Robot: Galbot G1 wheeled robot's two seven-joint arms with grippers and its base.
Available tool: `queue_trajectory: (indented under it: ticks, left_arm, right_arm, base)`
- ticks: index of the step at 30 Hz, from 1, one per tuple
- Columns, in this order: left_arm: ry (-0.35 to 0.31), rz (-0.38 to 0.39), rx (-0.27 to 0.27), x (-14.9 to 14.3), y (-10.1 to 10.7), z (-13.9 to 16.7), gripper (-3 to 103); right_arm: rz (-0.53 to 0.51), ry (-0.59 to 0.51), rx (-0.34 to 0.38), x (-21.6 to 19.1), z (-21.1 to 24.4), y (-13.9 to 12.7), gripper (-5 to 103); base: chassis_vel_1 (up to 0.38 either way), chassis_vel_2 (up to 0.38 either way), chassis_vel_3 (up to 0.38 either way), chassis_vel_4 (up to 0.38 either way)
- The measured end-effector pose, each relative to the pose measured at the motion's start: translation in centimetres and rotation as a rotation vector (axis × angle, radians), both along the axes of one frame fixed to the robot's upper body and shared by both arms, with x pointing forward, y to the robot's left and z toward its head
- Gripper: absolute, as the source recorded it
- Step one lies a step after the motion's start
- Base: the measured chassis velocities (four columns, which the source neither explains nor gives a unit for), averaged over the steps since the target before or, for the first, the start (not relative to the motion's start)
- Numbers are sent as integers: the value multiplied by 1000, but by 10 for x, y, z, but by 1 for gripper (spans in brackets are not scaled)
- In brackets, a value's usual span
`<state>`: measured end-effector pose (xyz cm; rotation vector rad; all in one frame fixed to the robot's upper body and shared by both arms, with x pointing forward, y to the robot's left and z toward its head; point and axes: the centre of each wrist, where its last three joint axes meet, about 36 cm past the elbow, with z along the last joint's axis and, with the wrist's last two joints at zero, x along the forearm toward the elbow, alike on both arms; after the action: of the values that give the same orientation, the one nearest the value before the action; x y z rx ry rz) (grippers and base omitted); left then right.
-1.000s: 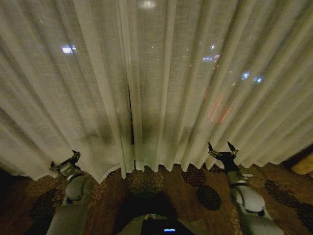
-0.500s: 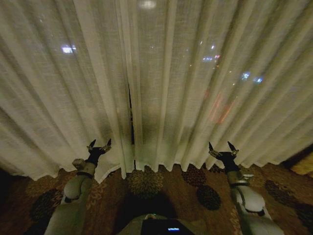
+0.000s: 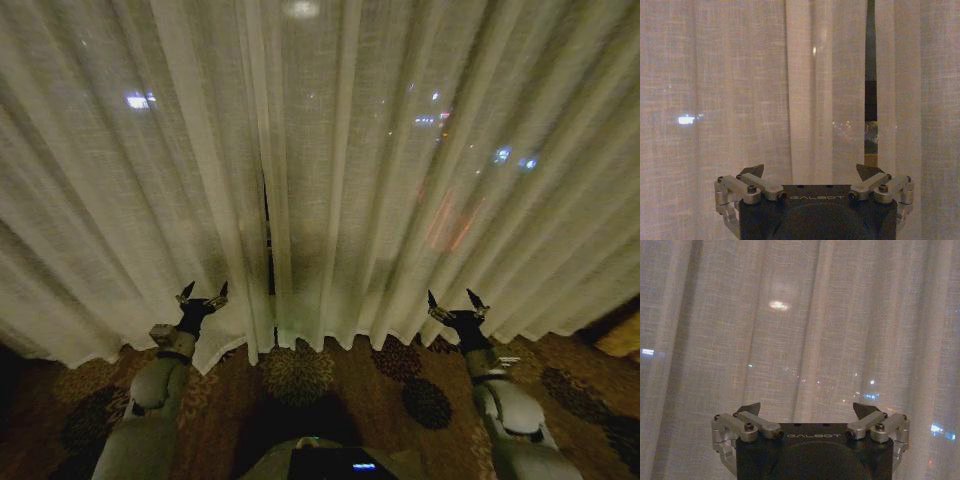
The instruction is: Open the curtains by pulling them apart, changing their state from closed to fully open.
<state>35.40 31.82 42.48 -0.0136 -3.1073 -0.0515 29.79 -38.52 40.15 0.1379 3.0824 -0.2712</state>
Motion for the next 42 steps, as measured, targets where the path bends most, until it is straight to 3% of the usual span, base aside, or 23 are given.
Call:
queue_trajectory:
  ticks: [14, 42]
  left_arm:
    - [16, -28, -34, 1, 1, -7, 100]
    - [0, -33, -32, -4, 4, -8, 100]
  right_arm:
    - [-4, -1, -3, -2, 2, -1, 100]
    - [8, -6, -12, -6, 7, 6, 100]
  base:
    - [0, 0, 0, 0]
    - [74, 73, -70, -70]
